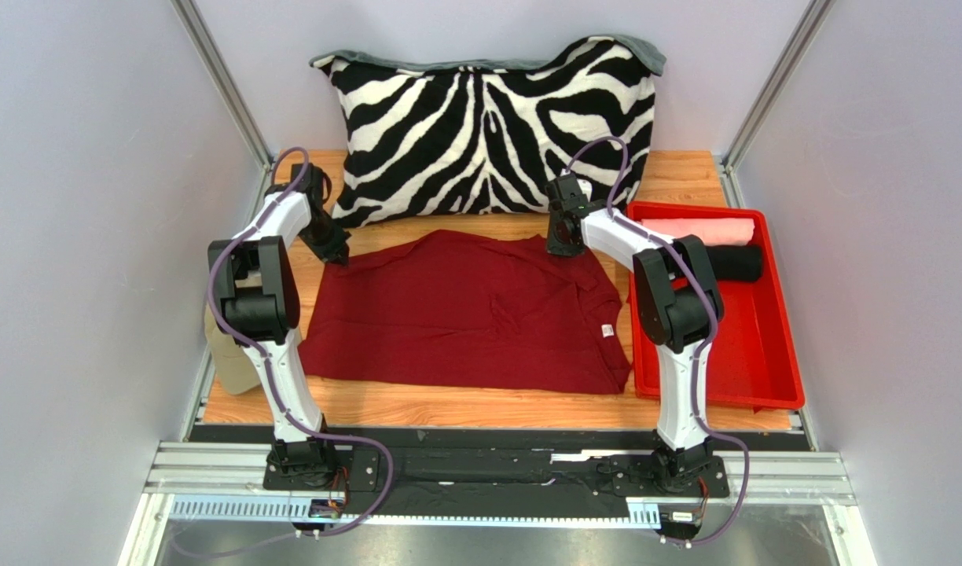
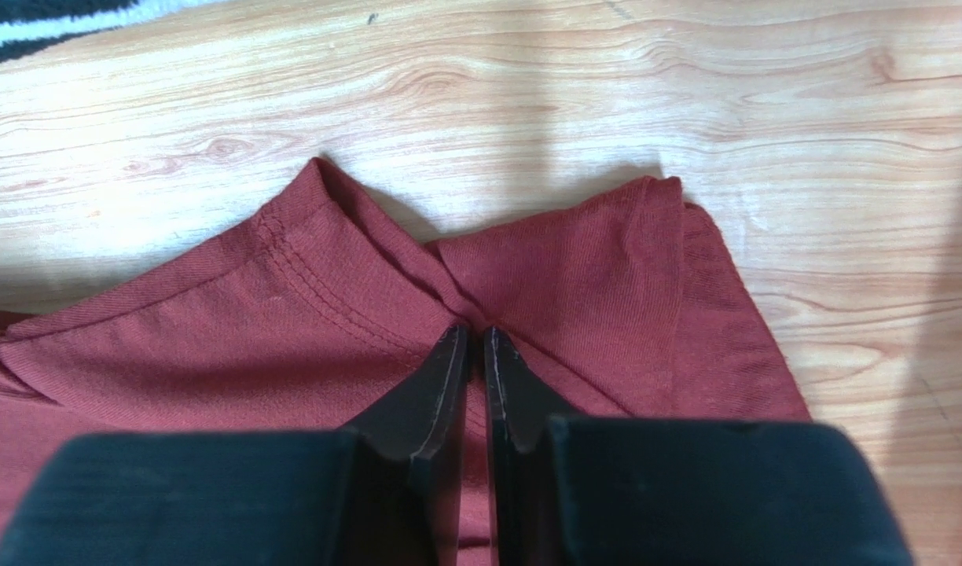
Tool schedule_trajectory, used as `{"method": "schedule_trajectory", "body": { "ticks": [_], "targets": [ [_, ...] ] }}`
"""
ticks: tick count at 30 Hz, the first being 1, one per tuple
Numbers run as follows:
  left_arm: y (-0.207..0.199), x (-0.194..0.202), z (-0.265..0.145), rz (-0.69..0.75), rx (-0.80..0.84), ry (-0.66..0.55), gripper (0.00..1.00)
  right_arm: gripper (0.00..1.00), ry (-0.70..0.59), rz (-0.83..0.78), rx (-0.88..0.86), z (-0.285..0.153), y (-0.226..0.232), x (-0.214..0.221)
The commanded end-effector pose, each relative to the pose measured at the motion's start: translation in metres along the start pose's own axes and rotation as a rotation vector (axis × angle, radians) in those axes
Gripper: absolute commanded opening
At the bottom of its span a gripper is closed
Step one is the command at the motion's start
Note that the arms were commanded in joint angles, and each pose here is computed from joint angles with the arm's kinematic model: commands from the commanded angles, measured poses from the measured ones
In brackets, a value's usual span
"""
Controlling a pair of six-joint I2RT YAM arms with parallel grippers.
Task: Roll the t-shirts
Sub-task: Fold the T-shirt at the center of the board.
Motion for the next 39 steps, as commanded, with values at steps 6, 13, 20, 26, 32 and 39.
{"method": "schedule_trajectory", "body": {
  "ticks": [6, 13, 20, 26, 32, 39],
  "targets": [
    [-0.009, -0.013, -0.013, 0.019, 0.028, -0.031, 0.0, 0.04, -0.116, -0.009, 0.031, -0.041, -0.007, -0.035],
    [-0.014, -0.022, -0.022, 0.034, 0.022, -0.071, 0.0, 0.0, -0.166, -0.026, 0.082, -0.064, -0.014, -0.054],
    [-0.017, -0.031, -0.031, 0.036, 0.011, -0.098, 0.0, 0.0, -0.179, -0.053, 0.136, -0.088, -0.025, -0.061],
    [-0.019, -0.036, -0.038, 0.034, 0.007, -0.12, 0.0, 0.0, -0.221, -0.069, 0.136, -0.121, -0.03, -0.071],
    [-0.016, -0.038, -0.044, 0.021, -0.006, -0.144, 0.0, 0.0, -0.184, -0.14, 0.138, -0.143, -0.021, -0.062],
    [-0.008, -0.041, -0.058, -0.014, -0.013, -0.19, 0.0, 0.0, -0.134, -0.196, 0.157, -0.158, -0.015, -0.034]
  ]
}}
Point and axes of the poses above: each gripper's point midway between its finger pads, its own z axis out along the fingers, its own y axis along the line the jaws close on, x = y × z, the point moved 6 cm from there along -z, back along the fingers, and after that the axes turned 7 degrees about -z, right-handed, at the moved point
